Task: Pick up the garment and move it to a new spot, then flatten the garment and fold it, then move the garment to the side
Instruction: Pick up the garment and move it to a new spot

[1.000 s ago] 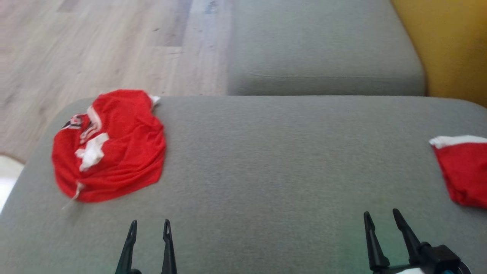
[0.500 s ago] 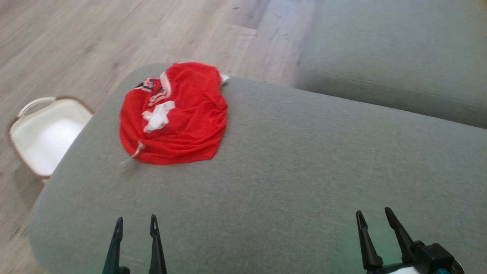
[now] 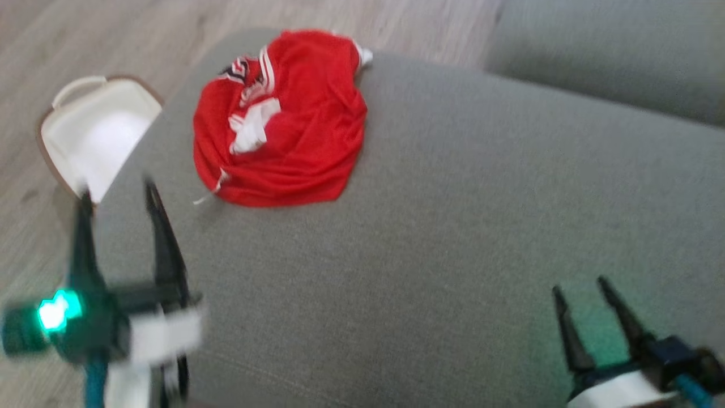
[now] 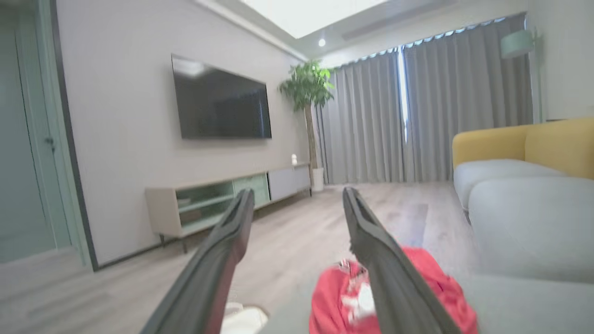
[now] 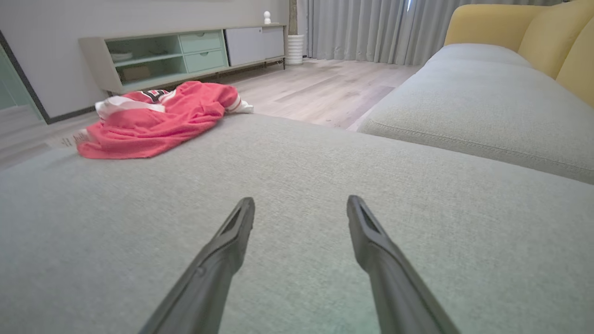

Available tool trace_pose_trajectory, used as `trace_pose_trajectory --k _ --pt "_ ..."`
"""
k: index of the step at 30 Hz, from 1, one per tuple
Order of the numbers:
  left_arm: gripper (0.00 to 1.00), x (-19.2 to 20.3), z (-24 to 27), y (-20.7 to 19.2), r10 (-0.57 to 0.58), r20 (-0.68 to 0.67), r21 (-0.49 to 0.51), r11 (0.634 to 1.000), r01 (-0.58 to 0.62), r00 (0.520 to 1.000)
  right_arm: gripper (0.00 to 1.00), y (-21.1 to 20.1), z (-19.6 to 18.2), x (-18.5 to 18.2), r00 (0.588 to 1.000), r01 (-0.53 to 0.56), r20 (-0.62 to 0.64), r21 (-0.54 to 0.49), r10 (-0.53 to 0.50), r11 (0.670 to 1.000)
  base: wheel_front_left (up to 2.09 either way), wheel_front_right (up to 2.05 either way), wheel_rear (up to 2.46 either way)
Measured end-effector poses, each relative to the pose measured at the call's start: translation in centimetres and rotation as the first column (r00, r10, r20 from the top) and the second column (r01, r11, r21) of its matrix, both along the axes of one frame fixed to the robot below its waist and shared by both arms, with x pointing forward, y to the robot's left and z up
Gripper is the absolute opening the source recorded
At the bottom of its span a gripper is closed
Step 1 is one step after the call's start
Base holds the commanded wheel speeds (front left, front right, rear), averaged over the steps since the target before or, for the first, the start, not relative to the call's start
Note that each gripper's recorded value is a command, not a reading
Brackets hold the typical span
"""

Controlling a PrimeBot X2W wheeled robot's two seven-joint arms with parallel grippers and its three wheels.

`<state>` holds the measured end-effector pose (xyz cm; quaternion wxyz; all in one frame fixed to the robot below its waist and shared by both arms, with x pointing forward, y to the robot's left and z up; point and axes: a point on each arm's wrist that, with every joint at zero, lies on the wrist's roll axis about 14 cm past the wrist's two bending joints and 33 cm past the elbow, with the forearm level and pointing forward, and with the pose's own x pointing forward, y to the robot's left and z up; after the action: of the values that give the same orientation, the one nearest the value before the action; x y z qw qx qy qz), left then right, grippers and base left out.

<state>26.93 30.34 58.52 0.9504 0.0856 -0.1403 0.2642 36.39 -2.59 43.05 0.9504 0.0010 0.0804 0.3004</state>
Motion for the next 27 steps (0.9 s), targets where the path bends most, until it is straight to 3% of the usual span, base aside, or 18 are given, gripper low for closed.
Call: trace_pose_trajectory --k 3,9,14,17,20,24,27 --pt "1.0 4.8 3.1 0.5 -0.071 0.044 0.083 0.994 0.067 0.997 1.0 -1.0 -0.5 2.5 1.0 -0.012 0.023 -0.036 0.013 0.999 0.0 0.0 0.0" --pt "1.0 16.1 2.0 0.8 -0.194 -0.072 0.092 0.975 0.2 0.978 1.0 -3.1 -2.4 7.1 0.998 -0.033 0.054 -0.105 0.039 0.994 0.0 0.0 0.0" --pt "1.0 24.4 -1.6 1.5 -0.227 -0.252 -0.015 0.973 0.23 0.941 1.0 -4.4 -4.2 9.8 0.997 -0.033 0.06 -0.134 0.041 0.99 0.0 0.0 0.0" --pt "1.0 25.9 -8.4 2.7 -0.208 -0.472 -0.134 0.977 0.163 0.857 1.0 -5.2 -4.9 11.1 0.997 -0.029 0.072 -0.146 0.039 0.989 0.0 0.0 0.0" --pt "1.0 24.3 -16.3 3.1 -0.215 -0.681 -0.254 0.966 0.05 0.7 1.0 -6.1 -5.1 11.9 0.997 -0.004 0.078 -0.144 0.015 0.99 0.0 0.0 0.0" --pt "1.0 21.9 -23.2 2.0 -0.289 -0.795 -0.378 0.924 -0.062 0.533 1.0 -7.5 -5.4 12.3 0.996 0.028 0.084 -0.149 -0.016 0.988 0.0 0.0 0.0" --pt "1.0 23.1 -24.1 1.5 -0.326 -0.799 -0.417 0.906 -0.076 0.505 1.0 -8.5 -5.7 12.5 0.996 0.057 0.084 -0.154 -0.044 0.986 0.0 0.0 0.0"
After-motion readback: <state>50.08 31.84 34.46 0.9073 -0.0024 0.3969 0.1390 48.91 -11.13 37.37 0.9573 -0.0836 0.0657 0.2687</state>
